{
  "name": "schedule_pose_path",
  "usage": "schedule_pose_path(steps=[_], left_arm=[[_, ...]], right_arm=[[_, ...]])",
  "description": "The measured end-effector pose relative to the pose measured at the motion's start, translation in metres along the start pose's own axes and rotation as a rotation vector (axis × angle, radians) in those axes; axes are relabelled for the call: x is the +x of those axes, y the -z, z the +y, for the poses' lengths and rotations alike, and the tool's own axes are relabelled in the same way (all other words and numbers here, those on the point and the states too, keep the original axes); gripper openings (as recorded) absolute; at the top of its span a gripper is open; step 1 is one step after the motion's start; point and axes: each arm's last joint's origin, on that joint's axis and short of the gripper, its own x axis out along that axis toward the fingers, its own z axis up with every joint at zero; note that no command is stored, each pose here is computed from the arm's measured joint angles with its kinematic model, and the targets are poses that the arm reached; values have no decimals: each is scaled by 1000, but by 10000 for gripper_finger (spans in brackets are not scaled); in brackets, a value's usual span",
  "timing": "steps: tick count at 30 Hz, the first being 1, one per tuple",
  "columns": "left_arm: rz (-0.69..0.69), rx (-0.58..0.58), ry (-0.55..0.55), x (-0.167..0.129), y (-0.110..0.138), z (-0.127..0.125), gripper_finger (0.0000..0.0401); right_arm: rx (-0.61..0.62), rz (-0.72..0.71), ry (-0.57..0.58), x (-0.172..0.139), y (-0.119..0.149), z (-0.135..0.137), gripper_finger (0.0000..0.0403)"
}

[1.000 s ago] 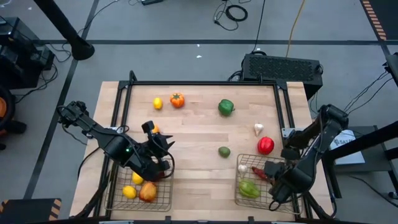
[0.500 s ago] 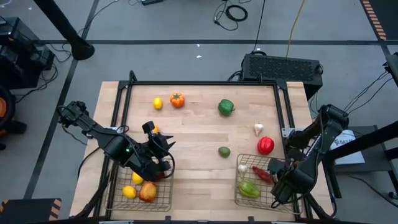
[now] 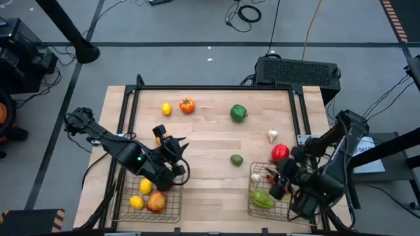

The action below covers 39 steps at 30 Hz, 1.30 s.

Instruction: Sort produce into baskets

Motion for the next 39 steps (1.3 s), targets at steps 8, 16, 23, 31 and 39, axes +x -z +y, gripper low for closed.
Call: schedule_pose_path(steps=[8,16,23,31,39], left_arm=[[60,248,-65,22,-1,8,107],[121,29,39,27,0,4,107],[128,42,-306,57,-2,43,107],[361,111,-390,114,3,96,107],[593,162,-52,159,22,124,107]], right_arm=[[-163,-165,248,43,-45,-18,117],[-241,-33,354,84,-73,-35,103],[-319,7,372,90,-77,-40,102],[-411,29,379,90,-76,-41,102],[-424,30,385,90,-76,-42,102]])
